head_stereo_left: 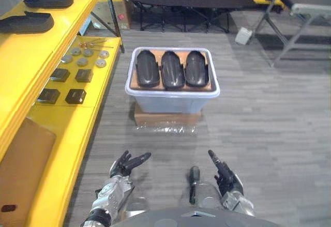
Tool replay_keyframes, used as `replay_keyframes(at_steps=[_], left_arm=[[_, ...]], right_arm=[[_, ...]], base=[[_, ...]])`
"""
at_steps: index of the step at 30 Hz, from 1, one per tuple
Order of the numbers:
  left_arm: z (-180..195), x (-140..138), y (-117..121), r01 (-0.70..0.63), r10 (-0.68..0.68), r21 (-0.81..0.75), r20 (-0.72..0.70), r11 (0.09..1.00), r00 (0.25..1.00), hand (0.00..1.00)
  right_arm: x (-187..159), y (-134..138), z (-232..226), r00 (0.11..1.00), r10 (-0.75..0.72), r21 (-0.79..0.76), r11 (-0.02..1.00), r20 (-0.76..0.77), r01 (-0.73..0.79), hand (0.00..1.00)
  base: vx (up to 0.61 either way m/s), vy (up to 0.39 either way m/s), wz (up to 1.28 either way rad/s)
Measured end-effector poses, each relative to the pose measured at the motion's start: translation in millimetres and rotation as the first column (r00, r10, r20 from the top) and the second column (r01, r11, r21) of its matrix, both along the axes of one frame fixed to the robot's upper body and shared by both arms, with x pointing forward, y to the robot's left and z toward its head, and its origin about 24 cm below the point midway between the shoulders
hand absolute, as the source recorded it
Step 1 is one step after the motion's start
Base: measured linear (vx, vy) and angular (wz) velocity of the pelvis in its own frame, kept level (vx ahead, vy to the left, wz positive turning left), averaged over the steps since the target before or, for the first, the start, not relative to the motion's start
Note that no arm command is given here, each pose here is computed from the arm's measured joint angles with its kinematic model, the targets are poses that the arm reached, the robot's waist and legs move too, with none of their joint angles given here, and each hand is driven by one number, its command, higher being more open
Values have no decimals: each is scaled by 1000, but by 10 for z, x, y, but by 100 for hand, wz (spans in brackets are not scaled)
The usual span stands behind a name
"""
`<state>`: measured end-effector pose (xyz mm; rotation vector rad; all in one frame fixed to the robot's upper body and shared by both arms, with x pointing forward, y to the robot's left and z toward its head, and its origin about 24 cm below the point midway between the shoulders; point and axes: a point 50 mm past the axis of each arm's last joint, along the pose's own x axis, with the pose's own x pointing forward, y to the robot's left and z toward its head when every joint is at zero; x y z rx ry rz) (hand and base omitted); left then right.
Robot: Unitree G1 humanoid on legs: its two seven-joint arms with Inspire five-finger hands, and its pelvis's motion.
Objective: Walk over and take three plastic housings, then place them on the shelf
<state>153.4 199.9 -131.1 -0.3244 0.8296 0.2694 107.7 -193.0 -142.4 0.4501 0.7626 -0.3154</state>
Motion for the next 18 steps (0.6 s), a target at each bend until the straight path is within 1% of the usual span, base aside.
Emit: replay_keyframes(at_steps=[1, 2, 3, 4, 7, 10, 13, 14, 16, 17, 18], left_arm=[[-14, -19, -52, -10, 10, -23, -6, 1000, 1000, 100], [-26, -21, -159, -31, 31, -63, -5, 998, 1000, 100], [-27, -14, -200, -40, 40, -81, -2, 996, 999, 100], [-43, -37, -260, -61, 60, -113, -10, 992, 998, 100], [-75, -99, -417, -74, 70, -154, -28, 985, 997, 100], [-49, -83, -424, -82, 81, -150, -12, 985, 997, 100], [-41, -66, -433, -79, 79, -142, -7, 987, 997, 100], [-48, -76, -458, -67, 65, -129, -16, 989, 998, 100], [-52, -88, -428, -66, 64, -100, -27, 993, 998, 100], [-57, -98, -387, -48, 46, -44, -46, 998, 998, 100], [-57, -102, -360, -45, 44, -22, -51, 999, 998, 100]], right_arm=[[12, -44, 10, 1000, 1, -14, 1000, 2, -1, 100], [44, -103, 32, 1000, 5, -32, 999, 13, -5, 100], [69, -125, 43, 1000, 8, -40, 999, 18, -7, 100], [162, -164, 76, 999, 9, -55, 998, 37, -7, 100], [242, -186, 125, 997, 19, -66, 998, 70, -14, 100], [206, -200, 151, 996, 10, -71, 997, 85, -4, 100], [273, -268, 276, 989, 5, -129, 992, 147, 14, 100], [324, -307, 351, 983, 10, -176, 984, 181, 23, 100], [416, -297, 467, 972, 11, -227, 973, 233, 44, 100], [472, -318, 561, 962, 10, -270, 960, 273, 67, 100], [494, -325, 594, 958, 3, -278, 957, 288, 80, 100]], base=[[342, -317, 42], [309, -246, 15], [267, -205, 11], [212, -186, 2], [190, -158, 9], [205, -18, 11], [154, 82, 10], [199, 176, 15], [238, 188, 21], [192, 137, 21], [166, 131, 16]])
